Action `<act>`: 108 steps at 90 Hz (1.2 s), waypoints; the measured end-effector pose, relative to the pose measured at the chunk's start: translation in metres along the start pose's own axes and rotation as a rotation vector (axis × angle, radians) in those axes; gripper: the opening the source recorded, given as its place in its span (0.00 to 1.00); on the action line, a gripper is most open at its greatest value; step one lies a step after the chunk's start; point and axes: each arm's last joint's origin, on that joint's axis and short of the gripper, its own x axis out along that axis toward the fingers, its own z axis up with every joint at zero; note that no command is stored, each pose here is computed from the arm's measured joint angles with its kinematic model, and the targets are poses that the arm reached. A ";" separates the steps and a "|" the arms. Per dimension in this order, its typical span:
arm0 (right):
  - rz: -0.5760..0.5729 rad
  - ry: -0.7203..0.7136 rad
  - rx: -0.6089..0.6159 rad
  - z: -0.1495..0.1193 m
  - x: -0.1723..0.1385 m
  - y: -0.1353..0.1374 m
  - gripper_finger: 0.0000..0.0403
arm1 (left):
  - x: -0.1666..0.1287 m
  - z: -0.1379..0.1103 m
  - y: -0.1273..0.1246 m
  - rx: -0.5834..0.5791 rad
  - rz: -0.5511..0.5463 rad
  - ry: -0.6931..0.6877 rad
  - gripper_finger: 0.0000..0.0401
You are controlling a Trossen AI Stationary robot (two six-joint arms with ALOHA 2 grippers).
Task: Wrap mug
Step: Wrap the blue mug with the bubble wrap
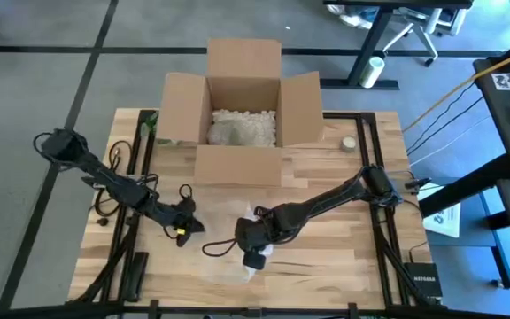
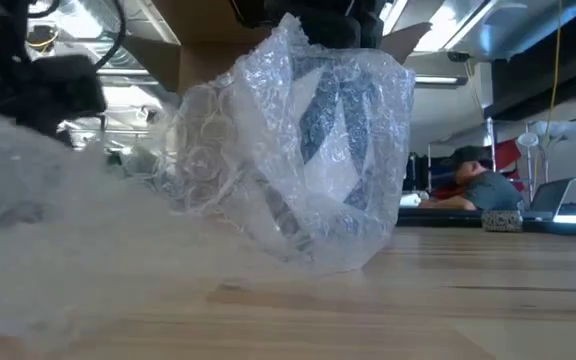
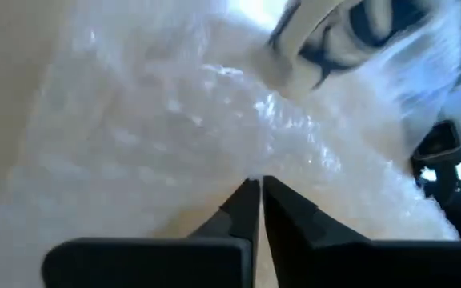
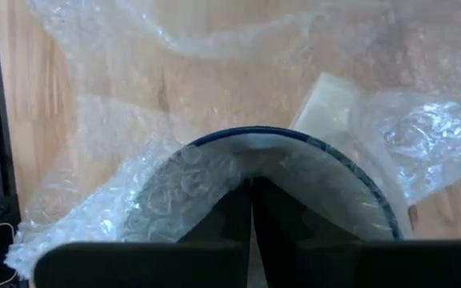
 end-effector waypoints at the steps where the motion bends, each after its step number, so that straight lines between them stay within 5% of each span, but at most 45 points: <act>1: 0.000 0.000 0.000 0.000 0.000 0.000 0.00 | 0.000 0.001 0.000 0.002 -0.002 -0.005 0.00; 30: 0.016 -0.034 0.001 0.010 -0.012 0.006 0.00 | 0.003 0.020 -0.006 0.076 -0.099 -0.168 0.00; 78: -0.095 0.087 0.051 0.014 -0.052 0.007 0.00 | 0.007 0.047 -0.037 0.194 -0.177 -0.242 0.00; 108: -0.158 0.084 0.021 0.010 -0.059 0.011 0.00 | -0.004 0.044 -0.030 0.208 -0.096 -0.152 0.00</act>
